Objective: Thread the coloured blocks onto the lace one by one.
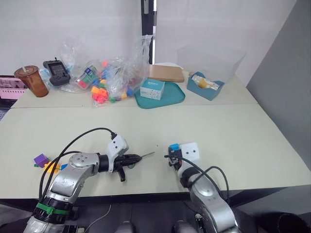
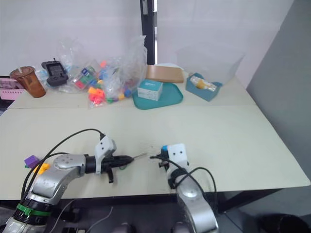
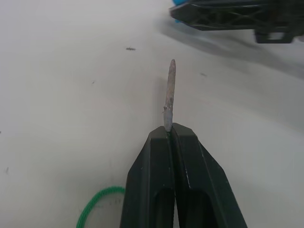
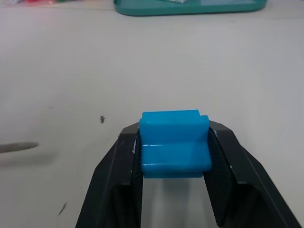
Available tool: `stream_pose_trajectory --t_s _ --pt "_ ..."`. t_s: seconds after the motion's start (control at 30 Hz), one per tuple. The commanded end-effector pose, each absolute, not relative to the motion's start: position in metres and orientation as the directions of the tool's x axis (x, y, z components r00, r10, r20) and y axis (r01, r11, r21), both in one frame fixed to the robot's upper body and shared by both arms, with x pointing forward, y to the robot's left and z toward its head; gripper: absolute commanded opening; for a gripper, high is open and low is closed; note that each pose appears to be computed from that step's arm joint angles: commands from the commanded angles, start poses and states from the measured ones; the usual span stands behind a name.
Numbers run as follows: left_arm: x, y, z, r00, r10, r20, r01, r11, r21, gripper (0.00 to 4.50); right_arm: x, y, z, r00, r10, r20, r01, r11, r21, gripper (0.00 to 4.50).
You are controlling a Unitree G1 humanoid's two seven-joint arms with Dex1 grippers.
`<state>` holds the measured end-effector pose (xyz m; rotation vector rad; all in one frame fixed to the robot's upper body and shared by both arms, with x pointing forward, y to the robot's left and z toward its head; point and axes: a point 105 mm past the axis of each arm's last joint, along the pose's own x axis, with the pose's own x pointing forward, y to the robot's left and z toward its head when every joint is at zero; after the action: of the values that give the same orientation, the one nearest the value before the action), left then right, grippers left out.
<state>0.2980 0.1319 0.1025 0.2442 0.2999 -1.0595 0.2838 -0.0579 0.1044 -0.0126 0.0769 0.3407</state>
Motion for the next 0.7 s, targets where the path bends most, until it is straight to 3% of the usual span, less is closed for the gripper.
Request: stream_pose_trajectory --t_s 0.03,0.13,0.33,0.4,0.5,0.6,0.63,0.7 --pt "0.298 0.13 0.112 0.447 -0.831 -0.332 0.89 0.451 0.069 0.0 0.262 -0.035 0.099 0.882 0.453 -0.131 -0.449 0.892 0.056 1.19" --pt "0.296 0.13 0.111 0.438 -0.833 -0.337 0.894 0.443 0.066 0.0 0.251 -0.019 0.085 0.837 0.51 -0.198 -0.505 0.86 0.076 1.19" --pt "0.294 0.132 0.111 0.432 -0.832 -0.348 0.897 0.438 0.064 0.0 0.264 -0.035 0.075 0.881 0.411 -0.233 -0.408 0.911 0.061 1.19" --pt "0.294 0.133 0.111 0.433 -0.831 -0.349 0.896 0.439 0.064 0.0 0.267 -0.04 0.079 0.892 0.4 -0.213 -0.399 0.916 0.047 2.22" --pt "0.293 0.138 0.114 0.444 -0.824 -0.354 0.89 0.45 0.07 0.0 0.265 -0.041 0.097 0.88 0.454 -0.137 -0.452 0.891 0.05 3.16" --pt "0.285 0.15 0.115 0.444 -0.812 -0.378 0.89 0.45 0.077 0.0 0.254 -0.041 0.124 0.793 0.602 -0.095 -0.606 0.795 -0.019 4.19" --pt "0.281 0.152 0.116 0.438 -0.811 -0.388 0.892 0.446 0.076 0.0 0.249 -0.04 0.13 0.748 0.655 -0.106 -0.662 0.748 -0.047 4.48" --pt "0.274 0.154 0.116 0.42 -0.812 -0.404 0.9 0.431 0.069 0.0 0.243 -0.041 0.139 0.675 0.726 -0.128 -0.737 0.672 -0.072 4.48"
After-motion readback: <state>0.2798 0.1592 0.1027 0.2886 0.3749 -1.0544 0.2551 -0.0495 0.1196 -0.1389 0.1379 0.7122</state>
